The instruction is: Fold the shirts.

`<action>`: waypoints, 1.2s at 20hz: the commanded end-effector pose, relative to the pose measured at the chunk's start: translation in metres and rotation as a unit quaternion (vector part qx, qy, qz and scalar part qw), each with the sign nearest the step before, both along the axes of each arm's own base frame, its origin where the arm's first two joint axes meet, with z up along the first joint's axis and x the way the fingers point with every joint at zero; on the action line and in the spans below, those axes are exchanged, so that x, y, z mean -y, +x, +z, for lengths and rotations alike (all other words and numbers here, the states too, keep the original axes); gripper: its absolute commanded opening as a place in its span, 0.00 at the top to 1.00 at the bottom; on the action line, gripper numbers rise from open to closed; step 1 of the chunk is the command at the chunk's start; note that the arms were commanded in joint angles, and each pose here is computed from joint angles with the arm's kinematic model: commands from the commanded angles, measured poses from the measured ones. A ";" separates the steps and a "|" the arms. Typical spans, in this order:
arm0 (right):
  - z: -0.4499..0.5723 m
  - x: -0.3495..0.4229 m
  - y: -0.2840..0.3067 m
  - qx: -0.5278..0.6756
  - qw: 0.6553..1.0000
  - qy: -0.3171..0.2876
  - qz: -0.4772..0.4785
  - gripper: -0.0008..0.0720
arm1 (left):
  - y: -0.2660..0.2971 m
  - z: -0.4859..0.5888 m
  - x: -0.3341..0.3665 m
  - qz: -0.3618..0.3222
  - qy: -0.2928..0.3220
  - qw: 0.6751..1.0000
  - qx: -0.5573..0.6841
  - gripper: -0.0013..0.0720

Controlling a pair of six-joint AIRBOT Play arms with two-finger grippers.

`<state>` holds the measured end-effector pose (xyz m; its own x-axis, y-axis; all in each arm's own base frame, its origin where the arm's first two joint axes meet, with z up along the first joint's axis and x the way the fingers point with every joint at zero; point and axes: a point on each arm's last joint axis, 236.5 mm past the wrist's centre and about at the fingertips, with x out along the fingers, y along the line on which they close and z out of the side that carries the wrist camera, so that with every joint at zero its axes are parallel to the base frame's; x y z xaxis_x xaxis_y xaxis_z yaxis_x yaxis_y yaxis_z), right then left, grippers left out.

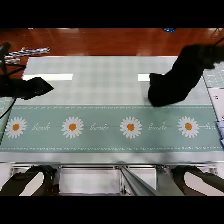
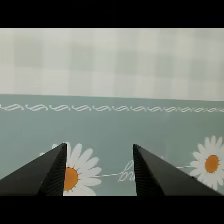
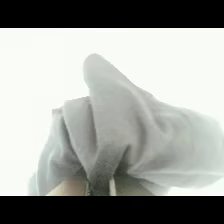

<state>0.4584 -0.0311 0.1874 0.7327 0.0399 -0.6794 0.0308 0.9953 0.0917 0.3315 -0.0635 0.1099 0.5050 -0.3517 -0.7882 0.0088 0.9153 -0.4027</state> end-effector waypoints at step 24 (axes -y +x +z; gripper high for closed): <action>-0.150 -0.448 -0.159 -0.217 0.870 0.099 0.432 0.95 | -0.059 0.001 0.003 0.020 -0.003 0.997 0.073 0.29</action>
<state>0.3228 0.3713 0.1004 0.1845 0.5661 -0.8034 -0.6941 0.6538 0.3013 0.2754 -0.0643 0.1194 0.6439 -0.3237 -0.6933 0.0373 0.9183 -0.3941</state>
